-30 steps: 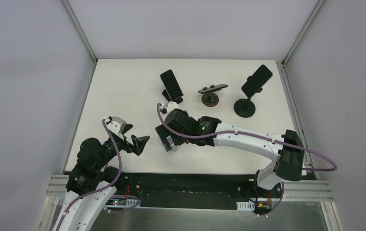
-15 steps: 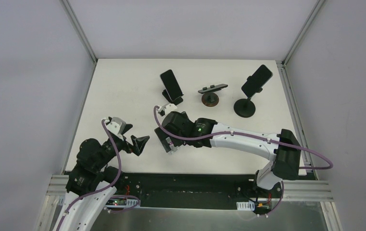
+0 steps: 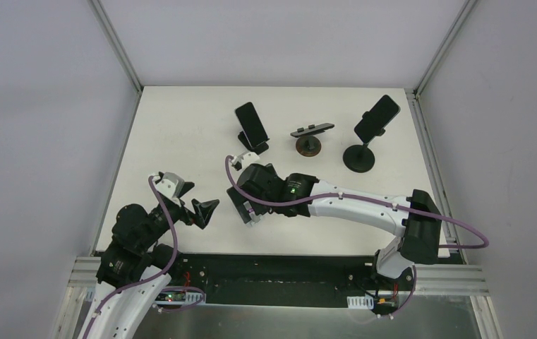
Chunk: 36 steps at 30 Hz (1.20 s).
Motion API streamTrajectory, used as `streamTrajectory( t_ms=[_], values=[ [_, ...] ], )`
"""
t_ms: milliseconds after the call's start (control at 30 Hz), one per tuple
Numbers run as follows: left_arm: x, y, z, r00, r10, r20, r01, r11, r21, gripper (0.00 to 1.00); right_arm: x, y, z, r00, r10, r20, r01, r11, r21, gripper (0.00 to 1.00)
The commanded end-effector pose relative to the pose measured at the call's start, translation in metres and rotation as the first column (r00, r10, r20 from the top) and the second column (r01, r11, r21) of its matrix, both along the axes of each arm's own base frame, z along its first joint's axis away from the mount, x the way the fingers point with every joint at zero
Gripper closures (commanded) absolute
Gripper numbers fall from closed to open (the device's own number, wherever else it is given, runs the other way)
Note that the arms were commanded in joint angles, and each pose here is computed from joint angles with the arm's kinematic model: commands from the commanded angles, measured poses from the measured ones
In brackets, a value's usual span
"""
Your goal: Remove the phone from the phone stand
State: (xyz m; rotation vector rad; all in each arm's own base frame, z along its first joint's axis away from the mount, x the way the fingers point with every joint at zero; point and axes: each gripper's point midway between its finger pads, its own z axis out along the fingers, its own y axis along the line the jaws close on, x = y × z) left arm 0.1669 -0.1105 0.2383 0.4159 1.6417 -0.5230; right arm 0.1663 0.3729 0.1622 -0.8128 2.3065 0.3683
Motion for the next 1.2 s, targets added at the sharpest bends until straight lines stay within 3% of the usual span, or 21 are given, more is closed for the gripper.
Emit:
streamTrajectory(
  t_ms=[0, 733, 1167],
  values=[
    [0.0031, 0.0034, 0.0052, 0.999, 0.019, 0.037, -0.019, 1.0, 0.004, 0.0, 0.0011, 0.0077, 0.0144, 1.0, 0.01, 0.025, -0.011, 1.0, 0.021, 0.03],
    [0.0035, 0.0035, 0.0045, 0.999, 0.019, 0.036, -0.019, 1.0, 0.006, 0.0, -0.0006, 0.0045, 0.0121, 1.0, -0.009, 0.026, 0.008, 1.0, 0.011, 0.08],
    [0.003, 0.0035, 0.0043, 0.999, 0.018, 0.039, -0.018, 1.0, 0.007, 0.0, 0.0, 0.0024, 0.0152, 0.999, -0.012, 0.042, 0.012, 1.0, 0.002, 0.25]
  ],
)
